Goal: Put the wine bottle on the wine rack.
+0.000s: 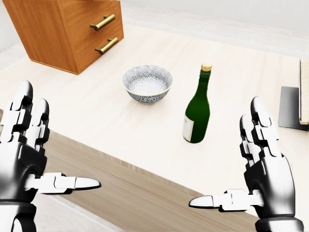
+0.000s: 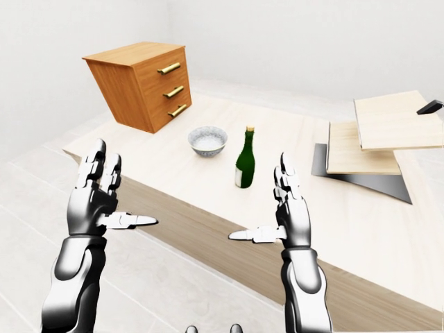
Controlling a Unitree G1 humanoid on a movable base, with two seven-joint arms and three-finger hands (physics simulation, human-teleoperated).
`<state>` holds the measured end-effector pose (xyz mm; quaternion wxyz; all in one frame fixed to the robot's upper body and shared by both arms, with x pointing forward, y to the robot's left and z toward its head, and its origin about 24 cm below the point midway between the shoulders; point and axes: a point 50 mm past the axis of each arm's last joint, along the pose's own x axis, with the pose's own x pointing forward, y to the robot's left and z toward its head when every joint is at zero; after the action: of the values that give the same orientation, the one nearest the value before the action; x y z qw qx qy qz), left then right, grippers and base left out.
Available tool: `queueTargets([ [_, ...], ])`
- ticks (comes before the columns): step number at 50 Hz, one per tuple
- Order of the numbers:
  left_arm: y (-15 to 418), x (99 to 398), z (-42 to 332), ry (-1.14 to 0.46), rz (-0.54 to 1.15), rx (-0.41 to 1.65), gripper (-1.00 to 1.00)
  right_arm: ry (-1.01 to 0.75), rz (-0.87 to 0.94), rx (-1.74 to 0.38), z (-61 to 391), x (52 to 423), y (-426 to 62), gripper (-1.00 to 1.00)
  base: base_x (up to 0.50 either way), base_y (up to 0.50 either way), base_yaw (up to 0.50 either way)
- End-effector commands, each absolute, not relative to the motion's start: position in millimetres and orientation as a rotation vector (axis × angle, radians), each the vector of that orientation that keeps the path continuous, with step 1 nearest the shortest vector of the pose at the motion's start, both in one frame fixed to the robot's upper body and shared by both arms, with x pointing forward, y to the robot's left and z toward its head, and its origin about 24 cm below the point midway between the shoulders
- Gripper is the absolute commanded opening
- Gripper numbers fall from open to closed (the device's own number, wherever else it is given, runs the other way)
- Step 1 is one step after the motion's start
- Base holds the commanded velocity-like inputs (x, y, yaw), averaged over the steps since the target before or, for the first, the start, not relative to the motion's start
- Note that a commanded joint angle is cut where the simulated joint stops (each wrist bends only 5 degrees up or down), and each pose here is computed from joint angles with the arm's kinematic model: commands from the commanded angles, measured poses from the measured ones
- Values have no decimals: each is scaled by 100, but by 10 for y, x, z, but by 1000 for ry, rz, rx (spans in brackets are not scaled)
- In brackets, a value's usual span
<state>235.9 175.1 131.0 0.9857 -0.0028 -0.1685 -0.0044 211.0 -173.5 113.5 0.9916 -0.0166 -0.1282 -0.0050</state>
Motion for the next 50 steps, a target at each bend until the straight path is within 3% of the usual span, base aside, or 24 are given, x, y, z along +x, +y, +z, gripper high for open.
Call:
queueTargets([
  [1,1797,2366,1226,-302,0,-15,100,-256,-10,-29,1130,2120,-1724,100,0,0,50],
  [10,1796,2374,1224,-302,-9,-23,100,-269,-30,-15,1156,2122,-1759,100,0,0,7],
  [30,1818,2383,1183,-284,-2,-26,100,-249,-14,-21,1113,2133,-1732,100,23,-42,0],
  [50,1906,2341,1271,-324,30,-35,100,-278,-14,-24,1177,2131,-1768,100,3,-1,0],
])
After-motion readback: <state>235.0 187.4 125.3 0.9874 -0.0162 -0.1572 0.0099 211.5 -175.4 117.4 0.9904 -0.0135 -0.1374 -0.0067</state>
